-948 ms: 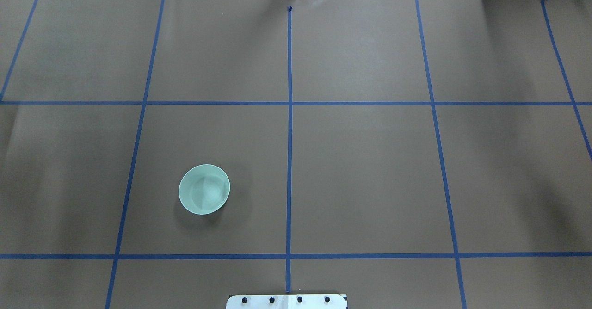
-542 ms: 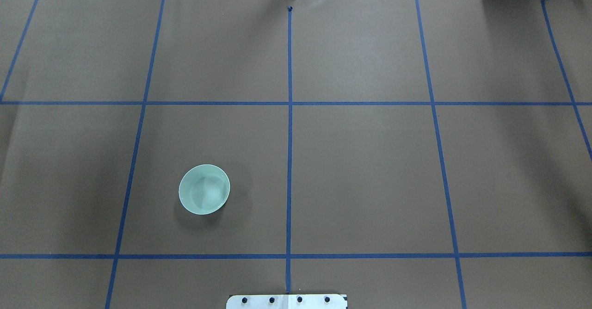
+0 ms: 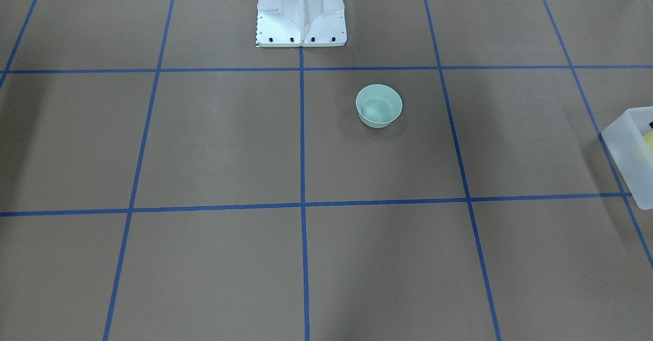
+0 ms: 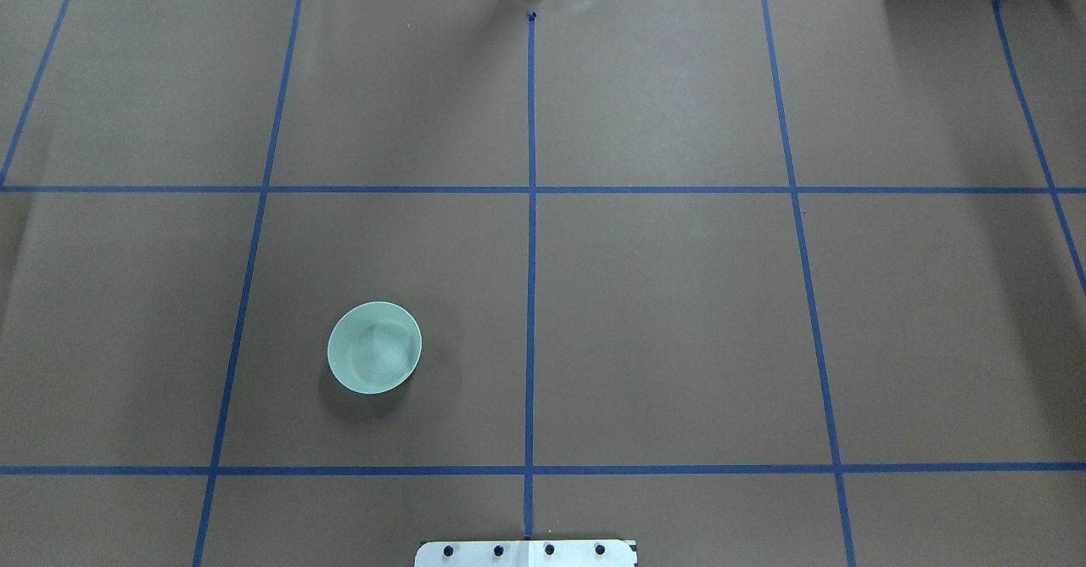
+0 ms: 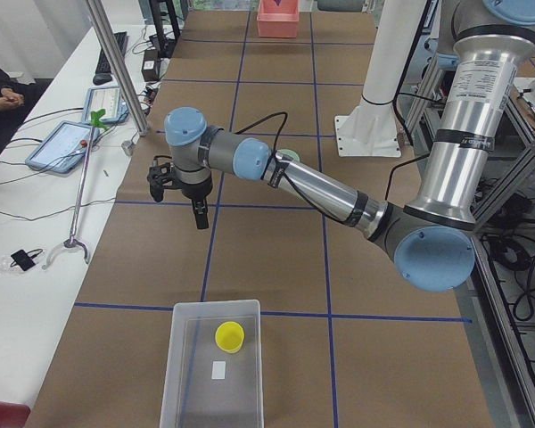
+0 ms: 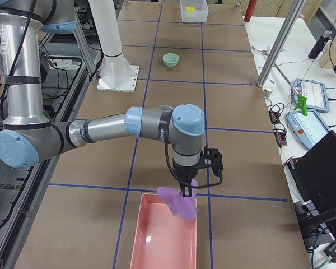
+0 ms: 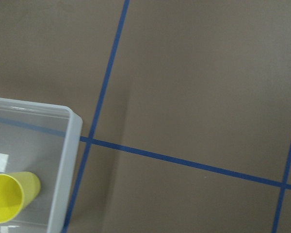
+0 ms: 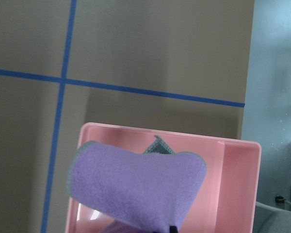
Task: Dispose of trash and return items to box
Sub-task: 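Move the left gripper out over the table toward the green bowl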
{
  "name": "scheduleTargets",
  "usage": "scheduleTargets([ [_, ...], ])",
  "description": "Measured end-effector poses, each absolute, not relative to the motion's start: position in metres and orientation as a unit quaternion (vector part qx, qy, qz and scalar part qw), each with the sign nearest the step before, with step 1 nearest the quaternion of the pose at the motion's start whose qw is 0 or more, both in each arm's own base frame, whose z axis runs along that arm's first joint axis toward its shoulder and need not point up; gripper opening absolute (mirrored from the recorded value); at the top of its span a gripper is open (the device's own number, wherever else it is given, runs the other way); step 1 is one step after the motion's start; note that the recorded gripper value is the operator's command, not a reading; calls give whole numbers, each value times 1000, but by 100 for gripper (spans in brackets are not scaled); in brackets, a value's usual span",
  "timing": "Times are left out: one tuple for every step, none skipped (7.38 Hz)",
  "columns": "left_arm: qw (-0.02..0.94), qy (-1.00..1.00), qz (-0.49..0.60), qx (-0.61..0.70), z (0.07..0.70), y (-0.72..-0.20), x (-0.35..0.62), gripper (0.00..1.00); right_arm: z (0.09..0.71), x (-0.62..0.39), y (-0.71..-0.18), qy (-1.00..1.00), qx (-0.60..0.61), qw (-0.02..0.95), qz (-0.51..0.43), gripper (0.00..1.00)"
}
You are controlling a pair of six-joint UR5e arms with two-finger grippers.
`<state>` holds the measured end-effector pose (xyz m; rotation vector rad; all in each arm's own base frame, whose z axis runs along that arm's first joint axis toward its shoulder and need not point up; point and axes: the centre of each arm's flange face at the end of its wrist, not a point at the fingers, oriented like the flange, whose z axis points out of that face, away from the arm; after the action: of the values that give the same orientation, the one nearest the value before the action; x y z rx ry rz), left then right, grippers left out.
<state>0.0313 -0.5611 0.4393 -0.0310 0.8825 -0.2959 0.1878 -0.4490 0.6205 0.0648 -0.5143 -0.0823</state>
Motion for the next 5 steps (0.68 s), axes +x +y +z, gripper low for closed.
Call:
scheduleTargets([
  [882,443,-156,-25,424,-558,79,98,658,191,-452,-242,30,969,-42,0],
  [871,460,-166,-38,408,-550,125,98,682,195,-453,-226,24,973,-44,0],
  [863,473,-171,-52,394,-538,164,99,698,198,-452,-212,16,976,-44,0],
  [859,478,-172,-66,379,-523,200,98,707,199,-448,-203,9,978,-44,54],
  [859,478,-172,-73,367,-508,231,99,714,199,-443,-199,1,979,-42,100],
])
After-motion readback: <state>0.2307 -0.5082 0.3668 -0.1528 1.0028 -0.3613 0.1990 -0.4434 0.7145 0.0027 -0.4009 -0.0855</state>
